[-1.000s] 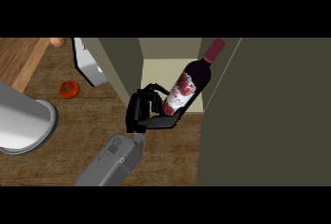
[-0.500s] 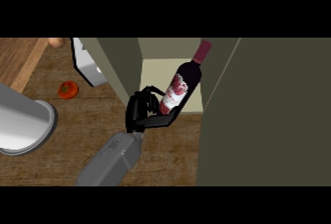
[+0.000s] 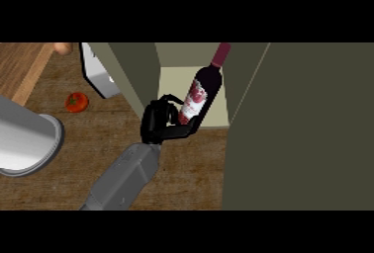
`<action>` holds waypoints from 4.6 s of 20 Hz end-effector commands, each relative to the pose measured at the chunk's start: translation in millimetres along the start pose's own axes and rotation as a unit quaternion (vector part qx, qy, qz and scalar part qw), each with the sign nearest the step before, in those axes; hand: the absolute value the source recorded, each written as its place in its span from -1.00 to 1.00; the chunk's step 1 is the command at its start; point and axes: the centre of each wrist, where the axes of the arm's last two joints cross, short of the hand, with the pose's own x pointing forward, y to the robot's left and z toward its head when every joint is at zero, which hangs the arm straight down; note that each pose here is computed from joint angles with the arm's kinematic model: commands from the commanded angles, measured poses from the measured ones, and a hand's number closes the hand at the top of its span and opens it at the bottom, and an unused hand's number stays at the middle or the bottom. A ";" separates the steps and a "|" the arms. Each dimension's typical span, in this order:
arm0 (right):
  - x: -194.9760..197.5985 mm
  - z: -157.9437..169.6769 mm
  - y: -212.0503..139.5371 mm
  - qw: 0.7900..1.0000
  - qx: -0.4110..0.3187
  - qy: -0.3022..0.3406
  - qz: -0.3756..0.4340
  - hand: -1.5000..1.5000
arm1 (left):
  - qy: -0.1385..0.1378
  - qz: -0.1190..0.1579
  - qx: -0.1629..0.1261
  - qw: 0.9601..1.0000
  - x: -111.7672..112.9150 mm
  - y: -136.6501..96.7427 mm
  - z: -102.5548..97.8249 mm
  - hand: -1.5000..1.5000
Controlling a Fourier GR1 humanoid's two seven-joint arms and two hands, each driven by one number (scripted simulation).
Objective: Pick up the wine, place it into the cabinet and close the cabinet
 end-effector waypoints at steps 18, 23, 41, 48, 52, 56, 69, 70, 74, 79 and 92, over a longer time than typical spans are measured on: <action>-5.7 -7.7 15.3 1.000 0.003 -0.003 -0.007 -1.00 | 0.027 0.031 0.013 0.999 24.8 -17.2 -53.4 1.00; 12.2 -8.9 0.8 1.000 0.019 -0.003 -0.002 -1.00 | 0.034 -0.012 0.025 0.999 26.1 -14.9 -59.1 1.00; -4.6 3.2 6.8 1.000 0.018 -0.008 0.000 -1.00 | -0.051 -0.012 0.073 0.996 27.3 8.6 -66.8 -1.00; -13.3 -0.5 3.9 1.000 0.009 -0.009 0.004 -1.00 | -0.083 0.003 0.044 0.996 25.8 15.8 -61.8 -1.00; -11.6 -4.4 -3.6 1.000 0.000 -0.004 0.006 -1.00 | -0.088 -0.008 0.037 0.995 20.0 15.5 -53.9 -1.00; -7.7 4.0 0.3 1.000 0.005 0.003 0.005 -1.00 | -0.084 -0.012 0.019 0.996 23.5 9.0 -52.0 -1.00; 2.4 13.1 -0.9 1.000 -0.008 0.006 0.013 -1.00 | -0.050 0.008 -0.110 0.993 56.9 -0.7 19.9 -1.00; 16.2 7.2 0.5 1.000 -0.003 -0.006 0.012 -1.00 | -0.051 0.013 -0.115 0.992 70.2 -14.4 23.1 -1.00; 28.0 1.4 13.4 1.000 0.003 -0.004 0.014 -1.00 | -0.057 0.019 -0.117 0.991 100.7 -7.5 57.8 -1.00; 25.4 2.2 13.9 1.000 0.019 -0.006 0.016 -1.00 | -0.069 0.028 -0.111 0.991 138.5 3.7 90.8 -1.00; 37.1 15.9 22.3 0.971 0.224 0.052 0.071 1.00 | -0.091 -0.012 -0.040 0.995 171.2 52.6 156.6 -1.00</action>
